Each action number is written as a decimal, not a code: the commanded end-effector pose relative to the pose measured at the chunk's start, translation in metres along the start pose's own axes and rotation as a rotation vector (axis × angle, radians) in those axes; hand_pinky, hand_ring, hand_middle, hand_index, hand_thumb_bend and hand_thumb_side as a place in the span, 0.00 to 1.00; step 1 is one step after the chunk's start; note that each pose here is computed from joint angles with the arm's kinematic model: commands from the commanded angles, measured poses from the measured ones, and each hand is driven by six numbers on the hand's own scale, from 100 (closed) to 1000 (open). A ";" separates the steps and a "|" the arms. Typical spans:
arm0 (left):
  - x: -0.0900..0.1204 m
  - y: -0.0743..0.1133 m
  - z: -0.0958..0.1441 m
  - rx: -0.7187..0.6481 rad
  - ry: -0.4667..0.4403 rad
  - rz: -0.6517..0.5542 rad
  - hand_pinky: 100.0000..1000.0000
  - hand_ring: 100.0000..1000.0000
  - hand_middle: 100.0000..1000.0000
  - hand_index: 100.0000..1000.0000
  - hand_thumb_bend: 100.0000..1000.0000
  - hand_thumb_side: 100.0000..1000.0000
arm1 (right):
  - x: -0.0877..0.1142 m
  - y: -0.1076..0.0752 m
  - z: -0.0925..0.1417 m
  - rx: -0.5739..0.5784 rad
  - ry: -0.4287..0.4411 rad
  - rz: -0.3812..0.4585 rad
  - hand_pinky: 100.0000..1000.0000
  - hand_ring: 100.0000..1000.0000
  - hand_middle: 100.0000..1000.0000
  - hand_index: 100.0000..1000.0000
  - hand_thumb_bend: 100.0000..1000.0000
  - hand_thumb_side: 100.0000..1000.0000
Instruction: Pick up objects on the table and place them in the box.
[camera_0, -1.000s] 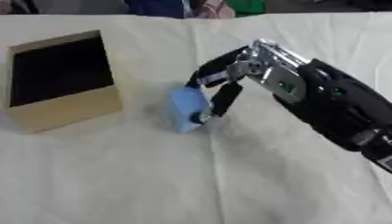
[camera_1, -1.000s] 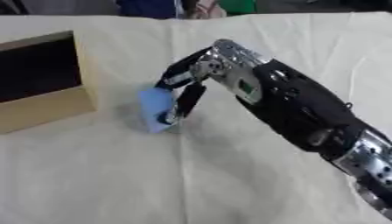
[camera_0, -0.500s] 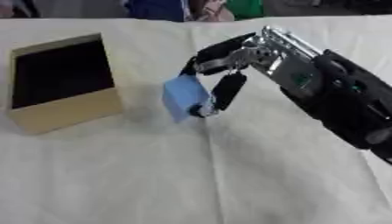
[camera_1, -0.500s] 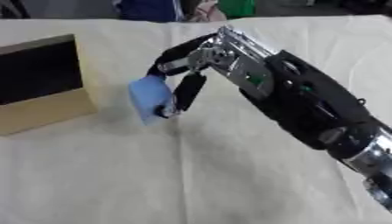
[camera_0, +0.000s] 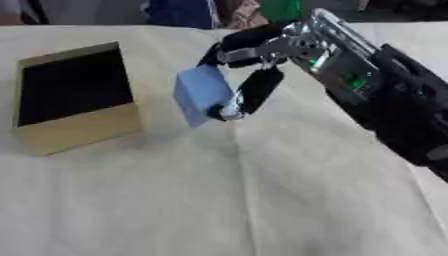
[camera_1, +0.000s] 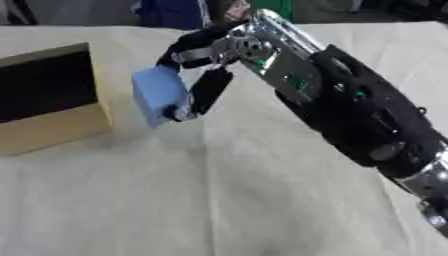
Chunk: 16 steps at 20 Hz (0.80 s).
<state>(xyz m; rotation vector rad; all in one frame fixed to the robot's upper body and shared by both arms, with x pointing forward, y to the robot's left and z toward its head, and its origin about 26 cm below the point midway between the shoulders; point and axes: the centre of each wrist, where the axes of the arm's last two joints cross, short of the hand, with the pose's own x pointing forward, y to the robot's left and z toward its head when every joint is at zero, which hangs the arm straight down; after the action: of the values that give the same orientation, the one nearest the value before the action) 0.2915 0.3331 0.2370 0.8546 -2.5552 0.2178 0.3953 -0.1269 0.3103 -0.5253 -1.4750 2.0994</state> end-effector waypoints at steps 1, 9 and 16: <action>0.006 0.002 -0.009 0.005 -0.038 0.010 0.68 0.86 0.61 0.76 0.00 0.98 | 0.011 -0.021 0.005 -0.078 -0.008 0.028 0.90 0.89 0.76 0.90 0.00 0.53; 0.008 -0.002 -0.010 -0.007 -0.041 0.029 0.68 0.86 0.61 0.77 0.00 0.98 | 0.030 -0.040 -0.031 -0.185 -0.033 0.006 0.91 0.89 0.76 0.89 0.00 0.56; 0.009 -0.005 -0.011 -0.012 -0.042 0.049 0.68 0.86 0.61 0.77 0.00 0.98 | 0.032 -0.043 -0.072 -0.250 -0.013 -0.077 0.90 0.88 0.75 0.90 0.00 0.55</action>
<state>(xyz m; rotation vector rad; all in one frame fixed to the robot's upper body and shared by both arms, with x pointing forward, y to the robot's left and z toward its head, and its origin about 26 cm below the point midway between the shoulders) 0.2941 0.3280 0.2420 0.8079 -2.5828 0.2170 0.4182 -0.0466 0.3163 -0.5148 -1.7129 1.9049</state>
